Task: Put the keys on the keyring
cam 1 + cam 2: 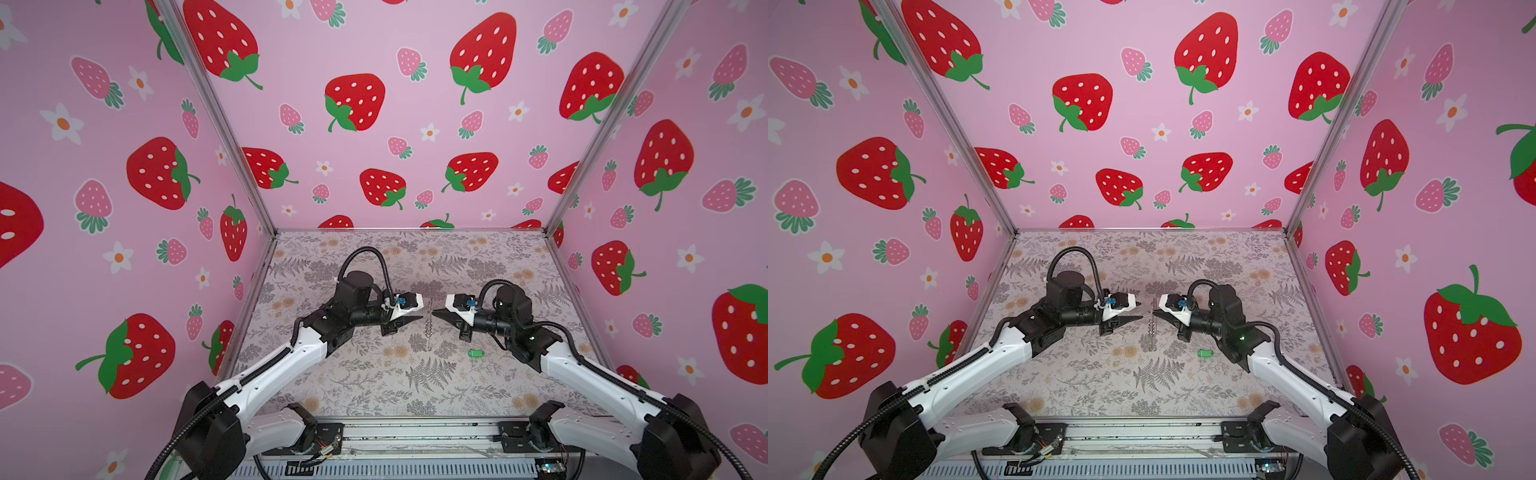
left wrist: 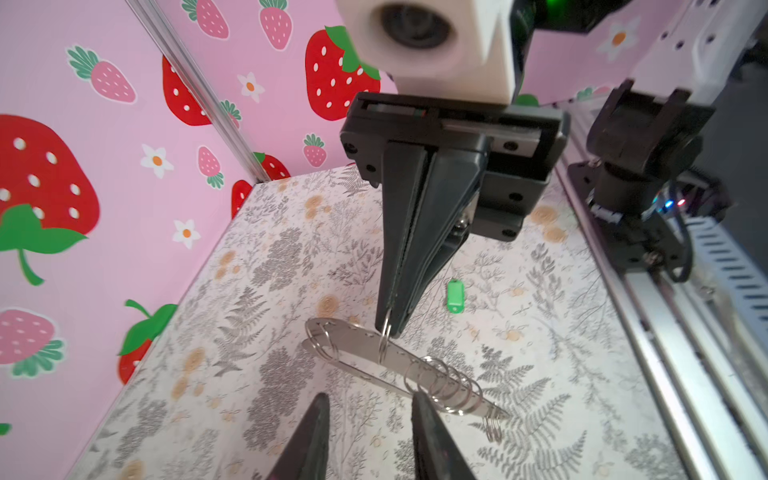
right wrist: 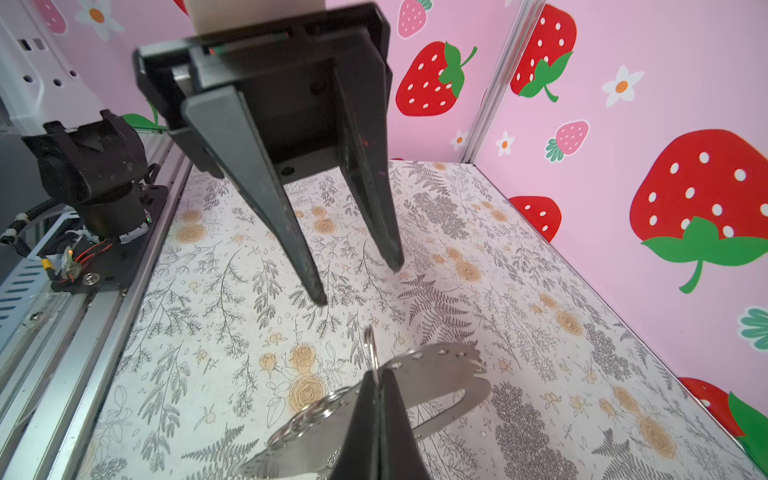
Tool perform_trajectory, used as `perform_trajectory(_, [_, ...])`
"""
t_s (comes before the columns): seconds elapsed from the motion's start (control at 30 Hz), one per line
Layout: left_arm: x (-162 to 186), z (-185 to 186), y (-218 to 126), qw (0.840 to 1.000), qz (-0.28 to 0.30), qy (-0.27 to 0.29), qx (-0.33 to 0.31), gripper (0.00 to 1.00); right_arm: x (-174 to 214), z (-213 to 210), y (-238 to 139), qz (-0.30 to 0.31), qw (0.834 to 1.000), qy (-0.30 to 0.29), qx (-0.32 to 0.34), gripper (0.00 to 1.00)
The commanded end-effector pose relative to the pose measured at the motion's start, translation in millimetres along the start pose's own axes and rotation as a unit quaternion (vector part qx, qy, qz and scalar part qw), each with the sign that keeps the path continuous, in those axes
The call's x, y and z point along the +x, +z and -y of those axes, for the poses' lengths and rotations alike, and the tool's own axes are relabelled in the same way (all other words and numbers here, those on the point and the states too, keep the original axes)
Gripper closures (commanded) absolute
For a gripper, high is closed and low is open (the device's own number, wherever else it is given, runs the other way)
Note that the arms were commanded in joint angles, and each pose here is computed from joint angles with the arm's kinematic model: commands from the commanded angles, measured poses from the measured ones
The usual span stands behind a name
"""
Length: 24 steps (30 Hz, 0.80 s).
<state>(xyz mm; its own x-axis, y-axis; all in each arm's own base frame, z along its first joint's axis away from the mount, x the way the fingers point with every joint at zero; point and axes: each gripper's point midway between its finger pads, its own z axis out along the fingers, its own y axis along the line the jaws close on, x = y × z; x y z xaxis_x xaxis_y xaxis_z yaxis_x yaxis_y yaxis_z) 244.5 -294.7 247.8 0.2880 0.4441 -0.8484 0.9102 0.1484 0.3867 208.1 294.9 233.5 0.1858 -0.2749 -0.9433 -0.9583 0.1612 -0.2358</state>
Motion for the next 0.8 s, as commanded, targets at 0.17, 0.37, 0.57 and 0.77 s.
perform_trajectory(0.17, [-10.1, -12.9, 3.4, 0.995, -0.054, 0.076, -0.045, 0.66, -10.0, 7.6, 0.0, -0.012, 1.0, -0.013, 0.0, 1.0])
perform_trajectory(0.37, [-14.7, -13.7, 12.0, 0.993, -0.061, 0.083, -0.048, 0.7, -7.0, 8.8, 0.6, -0.024, 1.0, -0.005, 0.0, 1.0])
perform_trajectory(0.57, [-15.5, -9.6, 18.1, 0.992, -0.077, 0.094, -0.039, 0.73, -8.6, 9.2, 0.6, -0.026, 1.0, -0.004, -0.001, 1.0])
perform_trajectory(0.77, [-16.7, -9.0, 22.4, 0.992, -0.084, 0.091, -0.035, 0.77, -6.2, 8.9, 1.3, -0.032, 0.999, -0.002, -0.004, 1.0])
